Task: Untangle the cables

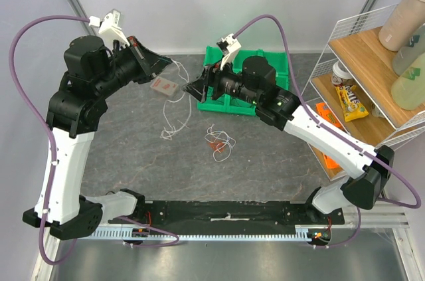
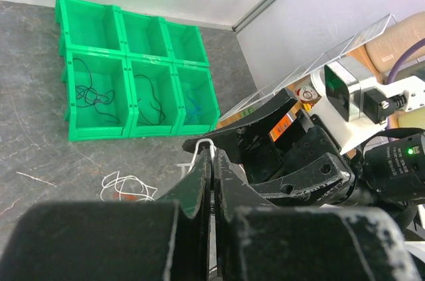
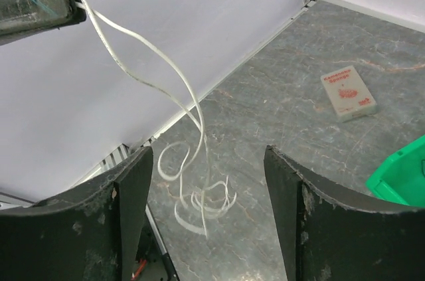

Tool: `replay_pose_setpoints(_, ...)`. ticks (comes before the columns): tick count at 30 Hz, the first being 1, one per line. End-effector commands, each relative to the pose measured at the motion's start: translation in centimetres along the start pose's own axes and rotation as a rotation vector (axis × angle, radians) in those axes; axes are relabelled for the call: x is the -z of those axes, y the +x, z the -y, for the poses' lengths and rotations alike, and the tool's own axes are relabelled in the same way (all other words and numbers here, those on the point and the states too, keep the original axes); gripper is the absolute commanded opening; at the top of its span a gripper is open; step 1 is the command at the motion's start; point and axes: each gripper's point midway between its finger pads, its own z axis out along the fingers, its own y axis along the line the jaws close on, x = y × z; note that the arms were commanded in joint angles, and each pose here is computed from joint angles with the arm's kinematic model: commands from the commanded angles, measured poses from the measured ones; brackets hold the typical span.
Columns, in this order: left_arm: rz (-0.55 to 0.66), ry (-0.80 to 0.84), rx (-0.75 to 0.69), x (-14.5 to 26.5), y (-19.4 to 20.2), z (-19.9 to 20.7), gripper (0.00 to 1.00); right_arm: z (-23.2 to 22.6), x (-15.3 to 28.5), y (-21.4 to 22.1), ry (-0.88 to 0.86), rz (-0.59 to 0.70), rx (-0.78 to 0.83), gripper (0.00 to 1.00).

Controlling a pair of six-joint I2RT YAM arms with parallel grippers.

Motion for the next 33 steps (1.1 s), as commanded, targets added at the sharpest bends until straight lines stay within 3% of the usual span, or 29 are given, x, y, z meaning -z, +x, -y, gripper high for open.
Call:
replay_pose_setpoints(1, 0.0, 0.037, 0.039, 0.4, 0.0, 0.8, 0.02, -1.5, -0.1, -2.9, -0.006, 0.104, -0.026, 0.74)
replay_pose_setpoints(4, -0.006, 0.044, 0.046, 0.4, 0.1, 0.9, 0.02, -1.0, -0.5, -2.5, 0.041, 0.109, -0.031, 0.69)
replay_pose_setpoints(7, -0.01, 0.065, 0.05, 0.3, 0.2, 1.3, 0.02, -0.4, -0.5, -2.4, 0.069, 0.112, -0.024, 0.57)
replay_pose_setpoints(9, -0.011, 0.076, 0.048, 0.3, 0.2, 1.5, 0.02, -0.1, -0.5, -2.3, 0.082, 0.106, -0.017, 0.32)
replay_pose_setpoints(11, -0.007, 0.076, 0.046, 0.3, 0.1, 1.5, 0.02, 0.3, -0.4, -2.1, 0.106, 0.102, -0.018, 0.0)
replay_pose_setpoints(17, 0.004, 0.021, 0.04, 0.3, 0.4, 0.1, 0.04, 2.7, 0.6, -2.3, 0.241, 0.116, 0.01, 0.0)
replay_pose_setpoints(20, -0.022, -0.016, 0.043, -0.1, 1.7, -1.4, 0.44, 4.8, 1.4, -3.3, 0.355, 0.155, 0.037, 0.0)
replay_pose_setpoints(22, -0.046, -0.046, 0.054, -0.4, 2.8, -2.6, 0.57, 6.6, 1.8, -4.5, 0.426, 0.188, 0.043, 0.0)
replay_pose_setpoints(33, -0.12, -0.22, 0.031, 0.9, 8.0, -8.6, 0.73, 19.3, 2.2, -11.7, 0.785, 0.375, 0.054, 0.0)
